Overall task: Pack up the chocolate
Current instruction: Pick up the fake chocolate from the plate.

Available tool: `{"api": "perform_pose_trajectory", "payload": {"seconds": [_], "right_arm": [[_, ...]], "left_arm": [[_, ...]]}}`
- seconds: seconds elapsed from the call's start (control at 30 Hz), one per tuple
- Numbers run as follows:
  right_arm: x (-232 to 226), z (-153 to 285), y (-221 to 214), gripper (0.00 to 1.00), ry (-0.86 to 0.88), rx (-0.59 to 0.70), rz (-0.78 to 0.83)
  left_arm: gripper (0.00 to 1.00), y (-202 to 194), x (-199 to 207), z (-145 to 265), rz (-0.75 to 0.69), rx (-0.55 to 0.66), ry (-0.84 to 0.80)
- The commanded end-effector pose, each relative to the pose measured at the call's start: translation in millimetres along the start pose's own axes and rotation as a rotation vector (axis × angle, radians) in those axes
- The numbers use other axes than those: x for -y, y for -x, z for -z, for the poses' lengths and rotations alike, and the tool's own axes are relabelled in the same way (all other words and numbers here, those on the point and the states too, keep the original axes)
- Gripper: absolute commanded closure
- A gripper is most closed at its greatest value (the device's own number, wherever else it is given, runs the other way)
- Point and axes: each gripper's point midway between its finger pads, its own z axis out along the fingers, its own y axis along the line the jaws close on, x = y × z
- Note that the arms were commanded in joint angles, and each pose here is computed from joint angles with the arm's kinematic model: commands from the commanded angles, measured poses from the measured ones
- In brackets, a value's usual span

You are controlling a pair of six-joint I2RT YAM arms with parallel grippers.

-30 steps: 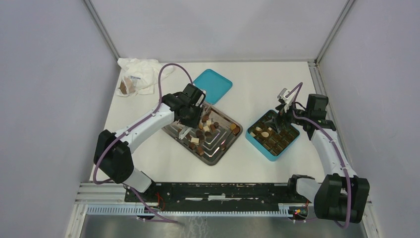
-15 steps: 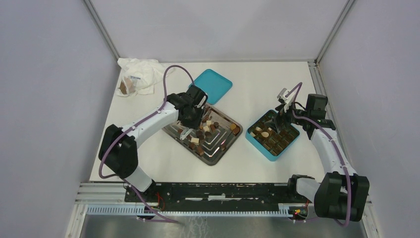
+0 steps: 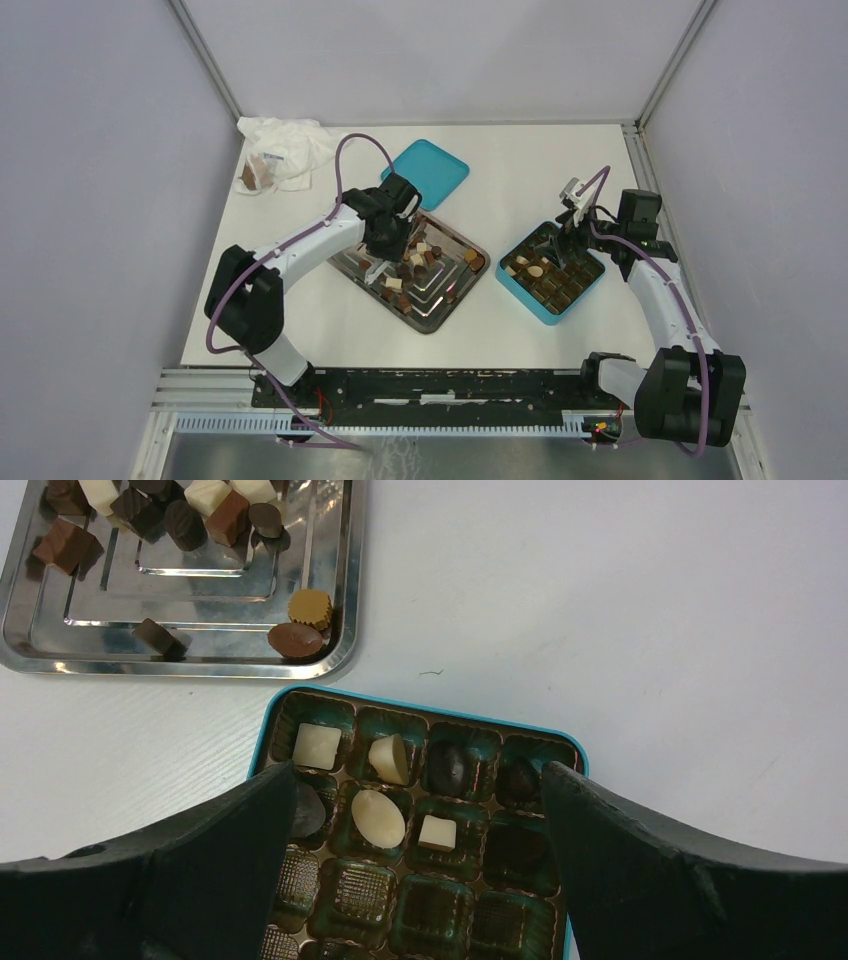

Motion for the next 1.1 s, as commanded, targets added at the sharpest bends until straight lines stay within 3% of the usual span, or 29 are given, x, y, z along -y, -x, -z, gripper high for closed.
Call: {"api": "perform_pose_trajectory", "payload": {"seconds": [0.0,0.17,0.3,0.67,1.07], "right_arm": [[0,-1,4,0.03,0.005,0.013,0.012],[1,-1,5,0.03,0.003,0.014,0.016],[1,-1,4,0.03,0.003,0.012,0.014],[1,-1,5,0.03,0.002,0.014,0.017],[13,-1,6,0.03,-0.075,0.019,-0.045]], "left_arm": [[0.69,15,5,6,-0.02,0.045,-0.011],[0.86,15,2,13,-0.014,0.062,0.0],[0.94,14,-3,21,-0.001,0.087,0.016],[0.97,2,5,43,0.063,0.18,-0.062],[0.98,3,65,83,0.063,0.312,-0.387]]}}
